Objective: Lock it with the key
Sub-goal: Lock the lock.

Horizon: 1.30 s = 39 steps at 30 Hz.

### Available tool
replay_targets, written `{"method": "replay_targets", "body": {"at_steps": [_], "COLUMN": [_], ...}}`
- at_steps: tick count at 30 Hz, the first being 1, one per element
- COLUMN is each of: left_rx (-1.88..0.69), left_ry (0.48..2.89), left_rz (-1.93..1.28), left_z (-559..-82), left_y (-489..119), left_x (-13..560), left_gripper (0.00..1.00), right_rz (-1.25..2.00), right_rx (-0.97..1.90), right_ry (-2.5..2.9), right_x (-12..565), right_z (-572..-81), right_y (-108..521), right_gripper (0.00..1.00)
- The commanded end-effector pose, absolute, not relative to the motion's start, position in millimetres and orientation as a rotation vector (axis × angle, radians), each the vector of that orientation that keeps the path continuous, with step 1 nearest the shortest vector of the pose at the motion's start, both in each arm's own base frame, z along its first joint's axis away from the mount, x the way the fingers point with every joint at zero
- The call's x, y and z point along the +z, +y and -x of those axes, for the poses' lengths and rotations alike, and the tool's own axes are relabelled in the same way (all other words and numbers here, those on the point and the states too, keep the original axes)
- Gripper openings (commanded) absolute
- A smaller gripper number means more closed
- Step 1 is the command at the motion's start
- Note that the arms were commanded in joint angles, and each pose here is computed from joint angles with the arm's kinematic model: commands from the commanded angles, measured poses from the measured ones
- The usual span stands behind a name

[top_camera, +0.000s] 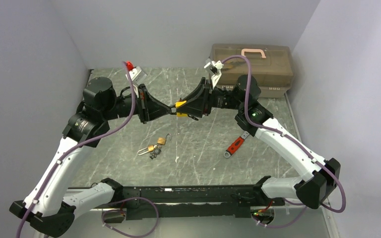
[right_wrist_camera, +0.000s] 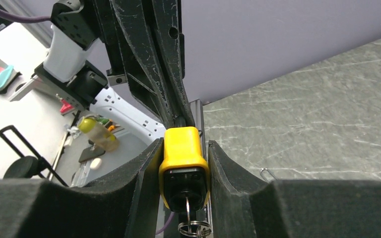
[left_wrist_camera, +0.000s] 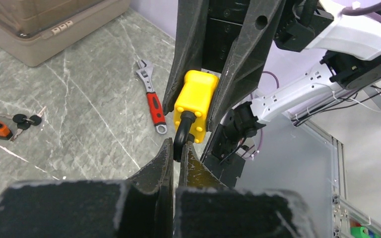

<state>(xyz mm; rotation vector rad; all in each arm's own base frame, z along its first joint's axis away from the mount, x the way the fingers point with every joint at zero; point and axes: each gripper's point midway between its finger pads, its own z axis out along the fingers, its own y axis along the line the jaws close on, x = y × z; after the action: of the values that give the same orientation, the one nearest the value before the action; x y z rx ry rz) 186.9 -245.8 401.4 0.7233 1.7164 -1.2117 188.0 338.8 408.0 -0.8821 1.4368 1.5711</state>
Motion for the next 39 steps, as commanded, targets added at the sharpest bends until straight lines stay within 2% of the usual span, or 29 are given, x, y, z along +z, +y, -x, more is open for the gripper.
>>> {"method": "replay_targets", "body": {"at_steps": [1,5,6,10,13,19,21,36,39], "left_rx": [-1.223,-1.251,-1.253,-1.246,-1.241,-1.255,-1.260,-1.282,-1.281], "left_ry": [1.704,1.705,1.698,1.682,1.680,1.673,1.677,1.681,1.680], "left_rz": [-0.641,-0.588,-0.586,-0.595,-0.612,-0.645,-0.647,-0.650,-0.653], "left_z": [-211,-216,-216,-214,-213,-208,-208,-205,-204], "left_y": [-249,-238,-237,-233,-232,-233,-234,-235,-234], "left_x": [401,400,401,408,412,418,419,419,420], "left_gripper": [0.00,0.00,0.00,0.00,0.00,0.00,0.00,0.00,0.00], "right_rz": [0.912,0.861,0.852,0.811,0.774,0.747,0.750,0.812,0.803], "right_rx": [1.598,1.615,1.622,1.627,1.633,1.650,1.657,1.635,1.629], "right_ry": [1.351,1.347,1.346,1.353,1.359,1.367,1.363,1.378,1.390], "right_x": [418,412,411,401,394,383,382,378,375], "right_z": [-177,-185,-186,-192,-197,-203,-205,-206,-209], "right_y": [344,326,321,304,293,286,287,308,309], "right_gripper": [0.14,0.54,0.60,0.78,0.84,0.80,0.75,0.51,0.43]}}
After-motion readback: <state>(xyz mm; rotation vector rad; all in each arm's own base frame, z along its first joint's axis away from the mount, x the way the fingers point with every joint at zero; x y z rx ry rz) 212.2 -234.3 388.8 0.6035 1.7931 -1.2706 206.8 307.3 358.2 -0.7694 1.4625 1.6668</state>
